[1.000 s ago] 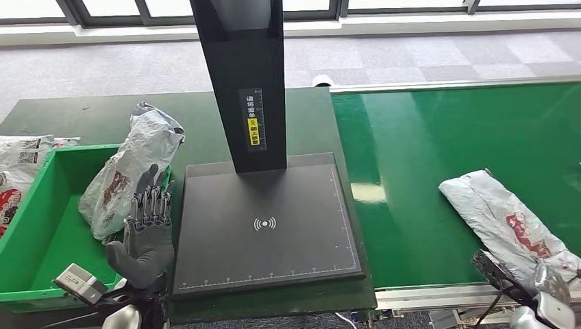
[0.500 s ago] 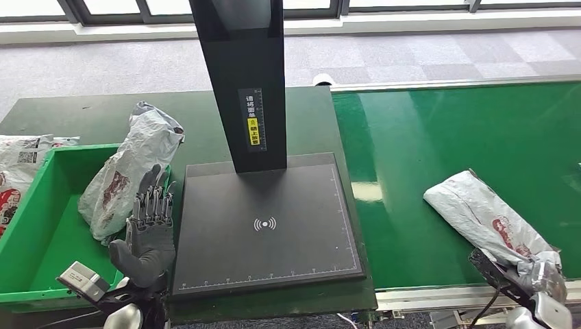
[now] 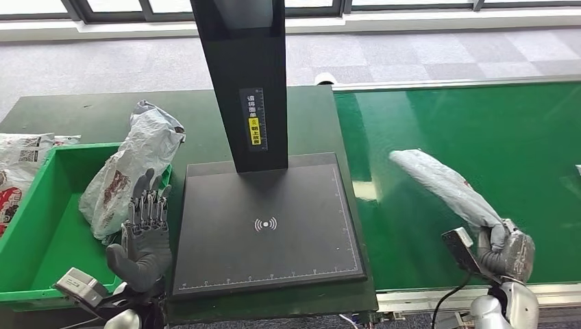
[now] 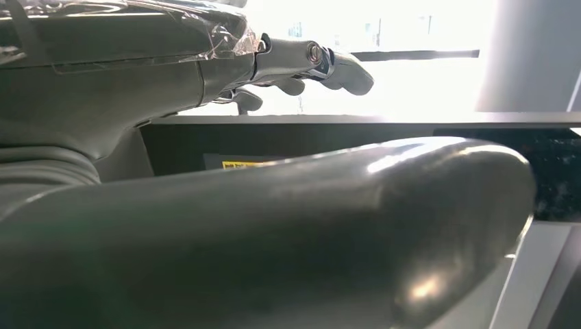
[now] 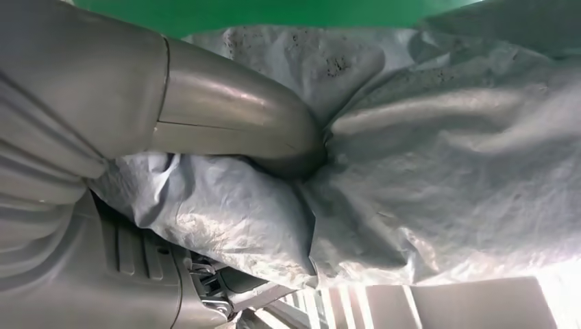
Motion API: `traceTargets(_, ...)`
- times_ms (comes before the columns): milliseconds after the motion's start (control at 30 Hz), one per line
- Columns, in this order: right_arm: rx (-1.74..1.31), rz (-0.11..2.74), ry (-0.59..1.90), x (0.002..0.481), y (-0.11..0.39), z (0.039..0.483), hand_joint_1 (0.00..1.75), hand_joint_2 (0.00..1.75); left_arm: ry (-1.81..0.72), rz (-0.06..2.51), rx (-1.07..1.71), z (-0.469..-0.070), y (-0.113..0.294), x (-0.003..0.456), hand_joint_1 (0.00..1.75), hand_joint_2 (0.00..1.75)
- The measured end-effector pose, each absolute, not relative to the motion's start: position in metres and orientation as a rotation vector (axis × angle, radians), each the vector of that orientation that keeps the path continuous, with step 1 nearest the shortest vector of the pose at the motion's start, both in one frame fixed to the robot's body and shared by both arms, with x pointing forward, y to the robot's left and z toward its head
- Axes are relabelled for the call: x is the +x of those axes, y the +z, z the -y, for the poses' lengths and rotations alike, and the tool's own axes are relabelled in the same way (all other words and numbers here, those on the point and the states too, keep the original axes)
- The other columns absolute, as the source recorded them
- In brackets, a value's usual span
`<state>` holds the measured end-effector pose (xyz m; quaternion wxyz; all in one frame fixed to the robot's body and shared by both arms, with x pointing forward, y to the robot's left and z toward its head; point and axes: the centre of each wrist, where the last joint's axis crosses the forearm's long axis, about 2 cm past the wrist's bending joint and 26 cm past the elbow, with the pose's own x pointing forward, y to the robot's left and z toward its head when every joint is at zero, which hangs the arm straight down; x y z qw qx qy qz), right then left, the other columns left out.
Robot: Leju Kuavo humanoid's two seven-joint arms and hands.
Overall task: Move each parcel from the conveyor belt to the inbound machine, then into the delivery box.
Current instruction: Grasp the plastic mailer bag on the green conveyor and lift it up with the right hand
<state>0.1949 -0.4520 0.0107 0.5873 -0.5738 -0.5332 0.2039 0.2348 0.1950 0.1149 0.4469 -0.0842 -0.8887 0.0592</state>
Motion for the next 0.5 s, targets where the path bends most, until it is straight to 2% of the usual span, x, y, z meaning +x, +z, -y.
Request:
traceTargets(300, -1.344, 1.713, 0.533, 0.213, 0.064, 0.351, 1.75, 1.75, 0.156, 2.204, -0.207, -0.195, 0.116, 0.236, 0.0, 0.0)
traceTargets(500, -1.261, 1.871, 0.553, 0.218, 0.083, 0.303, 1.75, 1.75, 0.158, 2.211, -0.214, -0.195, 0.118, 0.241, 0.0, 0.0)
